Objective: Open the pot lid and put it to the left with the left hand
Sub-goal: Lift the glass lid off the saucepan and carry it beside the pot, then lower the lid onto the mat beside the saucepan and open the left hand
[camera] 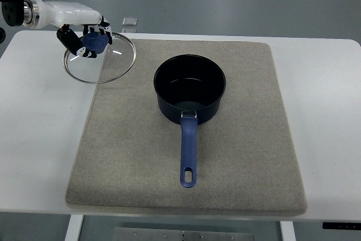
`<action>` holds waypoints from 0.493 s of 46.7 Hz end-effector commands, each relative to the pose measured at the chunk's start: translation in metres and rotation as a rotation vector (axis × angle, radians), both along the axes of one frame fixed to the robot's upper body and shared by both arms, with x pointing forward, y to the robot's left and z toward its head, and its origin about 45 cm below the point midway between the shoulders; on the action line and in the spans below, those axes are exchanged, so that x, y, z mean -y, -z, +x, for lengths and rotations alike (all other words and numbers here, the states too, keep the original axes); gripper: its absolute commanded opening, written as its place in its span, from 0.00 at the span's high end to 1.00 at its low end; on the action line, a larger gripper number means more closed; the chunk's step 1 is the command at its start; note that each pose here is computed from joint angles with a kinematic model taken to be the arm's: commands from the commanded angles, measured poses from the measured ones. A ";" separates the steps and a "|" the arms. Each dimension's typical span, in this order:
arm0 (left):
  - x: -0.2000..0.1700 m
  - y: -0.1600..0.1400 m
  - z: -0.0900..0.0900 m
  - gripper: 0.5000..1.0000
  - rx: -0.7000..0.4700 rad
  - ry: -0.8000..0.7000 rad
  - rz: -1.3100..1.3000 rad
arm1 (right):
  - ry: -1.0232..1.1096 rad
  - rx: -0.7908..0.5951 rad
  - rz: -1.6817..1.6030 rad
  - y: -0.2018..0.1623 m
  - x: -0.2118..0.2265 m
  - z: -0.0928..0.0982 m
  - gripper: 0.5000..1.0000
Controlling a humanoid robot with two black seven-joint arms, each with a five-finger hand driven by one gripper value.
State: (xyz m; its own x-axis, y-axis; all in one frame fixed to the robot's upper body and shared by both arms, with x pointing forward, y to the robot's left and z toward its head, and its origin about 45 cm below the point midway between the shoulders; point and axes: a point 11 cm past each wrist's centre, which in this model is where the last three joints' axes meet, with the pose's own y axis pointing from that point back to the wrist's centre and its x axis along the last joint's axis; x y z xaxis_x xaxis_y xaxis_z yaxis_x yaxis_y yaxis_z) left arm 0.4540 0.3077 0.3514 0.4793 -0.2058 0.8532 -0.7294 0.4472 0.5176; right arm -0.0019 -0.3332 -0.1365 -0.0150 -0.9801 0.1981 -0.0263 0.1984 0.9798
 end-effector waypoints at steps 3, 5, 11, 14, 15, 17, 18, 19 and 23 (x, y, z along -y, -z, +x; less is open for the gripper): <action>0.000 0.018 -0.003 1.00 -0.017 0.001 0.012 | 0.000 0.001 0.000 0.000 0.000 0.000 0.17; 0.001 0.022 -0.003 1.00 -0.018 0.005 0.016 | 0.000 0.001 0.000 0.000 0.000 0.000 0.17; 0.007 0.037 -0.005 1.00 -0.021 0.021 0.025 | 0.000 0.001 0.000 0.000 0.000 0.000 0.17; 0.014 0.045 -0.006 1.00 -0.030 0.033 0.022 | 0.000 -0.001 0.000 0.000 0.000 0.000 0.17; 0.015 0.047 -0.006 1.00 -0.032 0.034 0.021 | 0.000 -0.001 0.000 0.000 0.000 0.000 0.17; 0.016 0.051 -0.006 1.00 -0.036 0.034 0.017 | 0.000 0.001 0.000 0.000 0.000 0.000 0.17; 0.019 0.054 -0.006 1.00 -0.041 0.038 0.016 | 0.000 -0.001 0.000 0.000 0.000 0.000 0.17; 0.020 0.057 -0.007 1.00 -0.046 0.039 0.013 | 0.000 0.001 0.000 0.000 0.000 0.000 0.17; 0.029 0.067 -0.008 1.00 -0.063 0.051 0.004 | 0.000 0.001 0.000 0.000 0.000 0.000 0.17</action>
State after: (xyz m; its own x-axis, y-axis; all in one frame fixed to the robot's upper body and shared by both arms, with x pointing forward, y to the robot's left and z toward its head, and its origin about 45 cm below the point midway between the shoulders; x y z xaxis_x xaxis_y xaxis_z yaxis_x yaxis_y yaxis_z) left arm 0.4469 0.2843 0.2911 0.5128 -0.2366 0.8253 -0.6814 0.4726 0.5589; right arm -0.0019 -0.3332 -0.1365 -0.0149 -0.9801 0.1980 -0.0263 0.1984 0.9798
